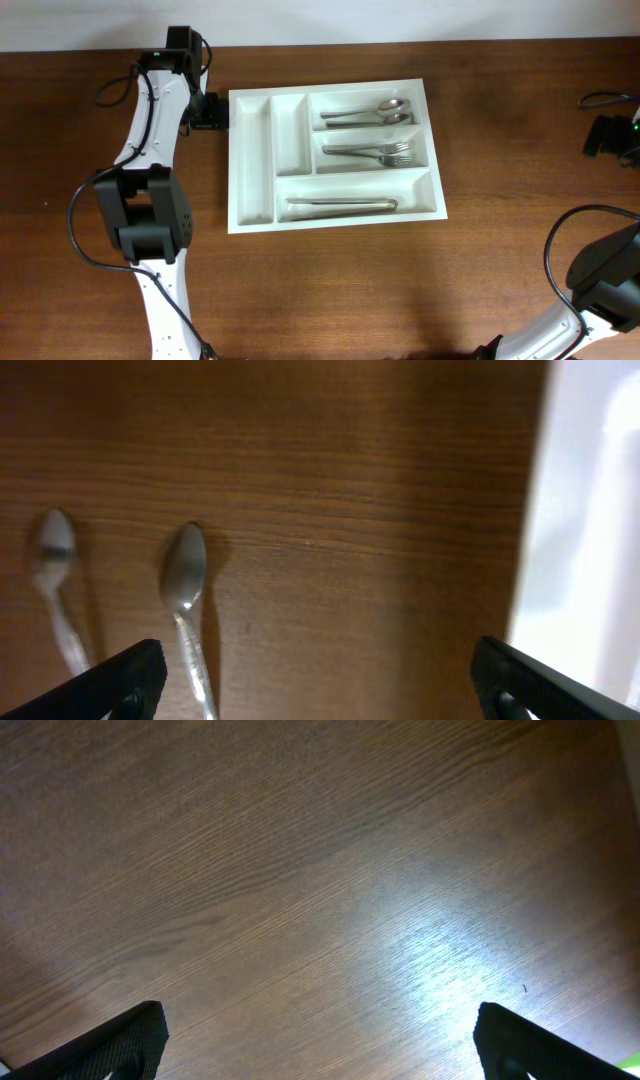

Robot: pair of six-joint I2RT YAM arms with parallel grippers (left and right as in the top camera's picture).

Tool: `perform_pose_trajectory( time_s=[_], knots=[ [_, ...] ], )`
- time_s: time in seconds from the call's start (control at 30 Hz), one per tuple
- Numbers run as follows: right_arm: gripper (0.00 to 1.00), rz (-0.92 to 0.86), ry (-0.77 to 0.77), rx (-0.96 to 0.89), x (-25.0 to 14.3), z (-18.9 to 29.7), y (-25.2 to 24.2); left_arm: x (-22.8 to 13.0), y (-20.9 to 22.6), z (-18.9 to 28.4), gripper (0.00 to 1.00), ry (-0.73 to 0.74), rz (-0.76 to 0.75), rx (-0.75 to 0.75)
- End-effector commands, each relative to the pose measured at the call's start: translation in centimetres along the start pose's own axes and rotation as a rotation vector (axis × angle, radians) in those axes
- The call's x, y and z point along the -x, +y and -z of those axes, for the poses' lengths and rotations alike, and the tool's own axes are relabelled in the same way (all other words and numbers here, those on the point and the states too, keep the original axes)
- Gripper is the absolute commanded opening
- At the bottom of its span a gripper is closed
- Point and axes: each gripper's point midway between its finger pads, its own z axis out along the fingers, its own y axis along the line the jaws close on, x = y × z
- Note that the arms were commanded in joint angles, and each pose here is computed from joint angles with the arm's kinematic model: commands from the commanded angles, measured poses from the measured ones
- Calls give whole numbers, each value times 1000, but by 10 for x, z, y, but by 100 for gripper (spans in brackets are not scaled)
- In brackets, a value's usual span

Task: Pack container
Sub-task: 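Move the left gripper back over the silver spoons left of the tray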

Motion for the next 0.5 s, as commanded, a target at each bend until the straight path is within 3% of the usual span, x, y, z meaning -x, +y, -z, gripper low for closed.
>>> perform_pose_trajectory(
  time_s=[0.0, 0.47],
  knots=[
    [99, 6, -3, -1, 0, 1, 1, 4, 17, 2, 99, -15, 64, 18],
    [99, 6, -3, -1, 0, 1, 1, -11, 36, -26, 99, 63, 42, -34]
  ],
)
